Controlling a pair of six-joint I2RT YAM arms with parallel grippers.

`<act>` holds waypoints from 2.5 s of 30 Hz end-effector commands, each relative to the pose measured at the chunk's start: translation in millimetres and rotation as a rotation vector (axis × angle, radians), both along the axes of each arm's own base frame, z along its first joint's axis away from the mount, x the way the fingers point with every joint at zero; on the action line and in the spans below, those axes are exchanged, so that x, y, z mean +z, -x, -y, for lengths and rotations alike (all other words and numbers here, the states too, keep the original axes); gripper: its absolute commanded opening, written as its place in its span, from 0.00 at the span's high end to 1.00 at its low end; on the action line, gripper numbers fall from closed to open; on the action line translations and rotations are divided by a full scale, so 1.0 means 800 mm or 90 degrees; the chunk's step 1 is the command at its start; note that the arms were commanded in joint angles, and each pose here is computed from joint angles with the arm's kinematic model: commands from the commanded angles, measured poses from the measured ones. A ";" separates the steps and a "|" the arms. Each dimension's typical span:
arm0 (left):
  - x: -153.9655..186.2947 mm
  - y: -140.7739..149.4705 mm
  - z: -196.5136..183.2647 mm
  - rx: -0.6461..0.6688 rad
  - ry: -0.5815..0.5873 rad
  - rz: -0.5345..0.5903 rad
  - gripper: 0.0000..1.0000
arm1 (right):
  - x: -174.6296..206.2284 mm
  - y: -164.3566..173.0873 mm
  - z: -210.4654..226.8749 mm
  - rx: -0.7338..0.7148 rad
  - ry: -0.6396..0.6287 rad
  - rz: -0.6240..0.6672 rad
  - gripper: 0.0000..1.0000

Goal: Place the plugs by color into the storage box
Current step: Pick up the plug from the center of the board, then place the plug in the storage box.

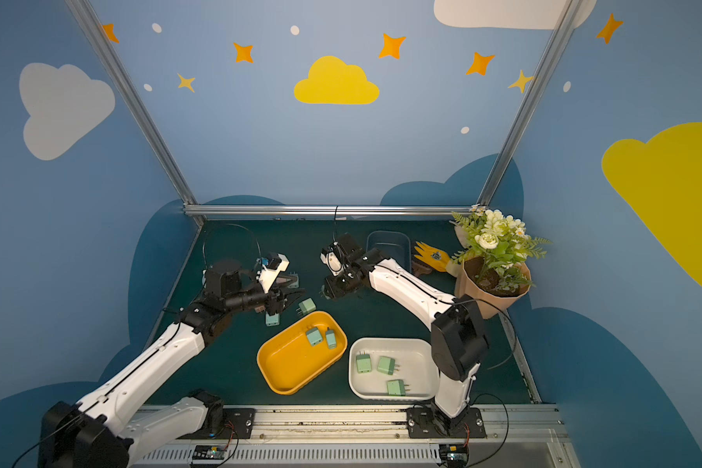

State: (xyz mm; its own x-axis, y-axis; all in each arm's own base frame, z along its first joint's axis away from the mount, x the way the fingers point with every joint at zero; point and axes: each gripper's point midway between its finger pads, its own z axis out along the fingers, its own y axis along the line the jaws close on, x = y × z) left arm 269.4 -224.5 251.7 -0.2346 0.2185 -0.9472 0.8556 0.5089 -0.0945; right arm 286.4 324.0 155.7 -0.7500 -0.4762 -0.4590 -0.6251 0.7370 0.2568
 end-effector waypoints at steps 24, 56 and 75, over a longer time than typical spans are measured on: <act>-0.060 0.134 0.106 -0.298 -0.098 0.018 0.44 | -0.024 0.178 0.208 -0.270 0.098 -0.056 0.62; -0.059 0.166 0.131 -0.373 -0.071 0.000 0.41 | -0.101 0.193 0.318 -0.587 0.055 -0.004 0.36; -0.048 0.159 0.117 -0.328 -0.101 0.044 0.37 | -0.001 0.130 0.232 -0.389 -0.071 0.137 0.35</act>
State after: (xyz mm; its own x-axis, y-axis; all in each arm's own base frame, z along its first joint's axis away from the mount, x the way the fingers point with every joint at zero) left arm 139.8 -321.7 207.2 -0.0272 0.4185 -0.9078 0.9996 0.0077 -0.0264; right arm 160.2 113.5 118.7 -0.8340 0.1341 -0.5353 0.0004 0.9701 0.2426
